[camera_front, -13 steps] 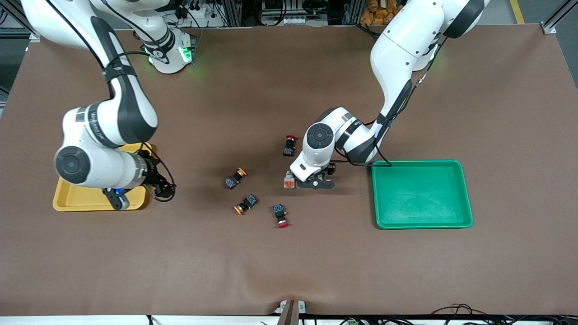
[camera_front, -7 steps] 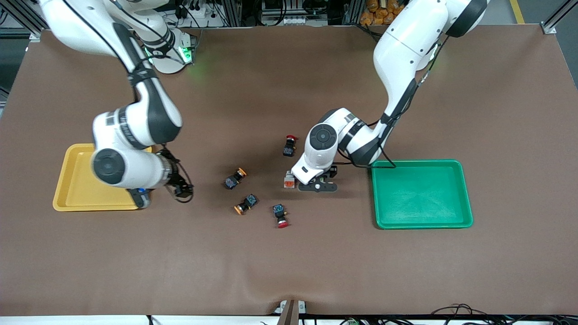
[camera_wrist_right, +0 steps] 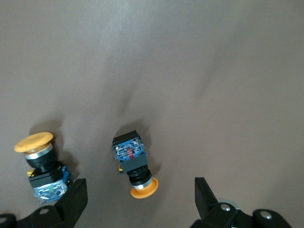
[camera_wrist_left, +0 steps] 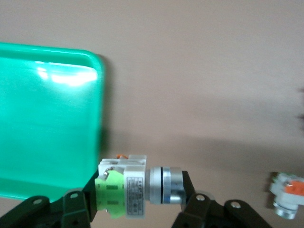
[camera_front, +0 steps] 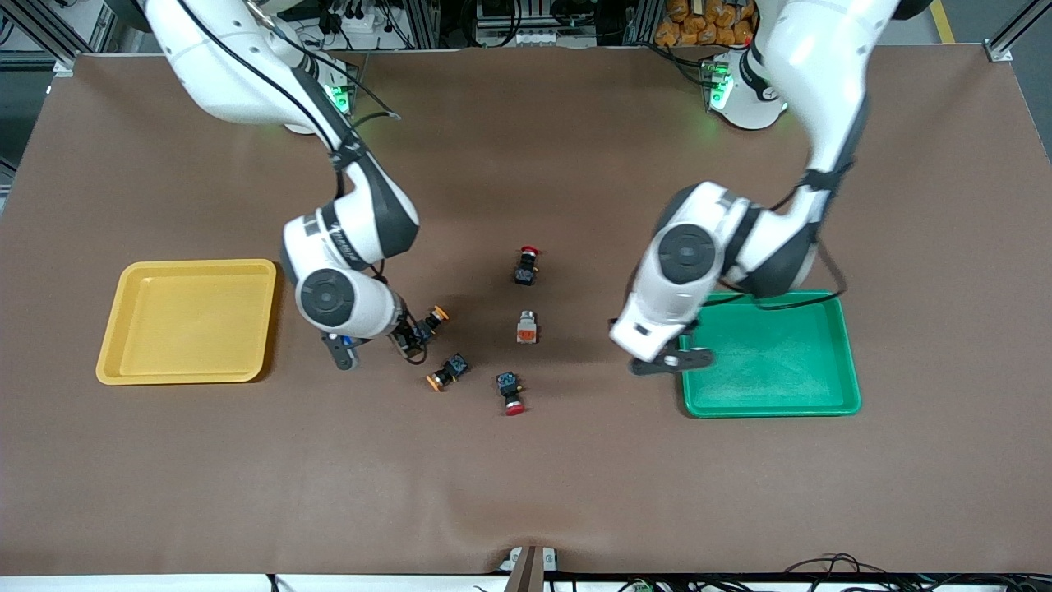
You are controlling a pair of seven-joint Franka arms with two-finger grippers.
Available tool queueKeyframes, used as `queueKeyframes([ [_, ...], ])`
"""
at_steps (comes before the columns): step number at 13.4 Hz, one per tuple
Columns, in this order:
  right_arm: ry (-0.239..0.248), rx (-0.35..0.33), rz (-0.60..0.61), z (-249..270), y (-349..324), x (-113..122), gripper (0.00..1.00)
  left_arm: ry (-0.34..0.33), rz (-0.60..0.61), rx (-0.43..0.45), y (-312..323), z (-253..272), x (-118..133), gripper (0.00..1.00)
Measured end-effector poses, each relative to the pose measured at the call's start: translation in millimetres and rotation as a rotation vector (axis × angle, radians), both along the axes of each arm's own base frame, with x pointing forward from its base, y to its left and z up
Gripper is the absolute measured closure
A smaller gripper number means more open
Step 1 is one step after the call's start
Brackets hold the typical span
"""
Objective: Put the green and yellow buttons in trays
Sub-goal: 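Carry the green button toward the green tray while the right gripper reaches buttons, then release the green button in the green tray while the right gripper grasps a yellow button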
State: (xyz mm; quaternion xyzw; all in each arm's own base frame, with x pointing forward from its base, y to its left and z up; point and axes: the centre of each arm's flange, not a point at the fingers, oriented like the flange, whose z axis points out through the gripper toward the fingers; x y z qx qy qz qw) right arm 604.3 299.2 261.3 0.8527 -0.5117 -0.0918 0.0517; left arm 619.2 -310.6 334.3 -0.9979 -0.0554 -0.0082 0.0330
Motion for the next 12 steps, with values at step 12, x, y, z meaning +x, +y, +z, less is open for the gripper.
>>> queueKeyframes([
  [12, -0.055, -0.058, 0.180, -61, 22, -7, 0.02, 0.057, 0.028, 0.004, 212, -53, 20, 0.34],
])
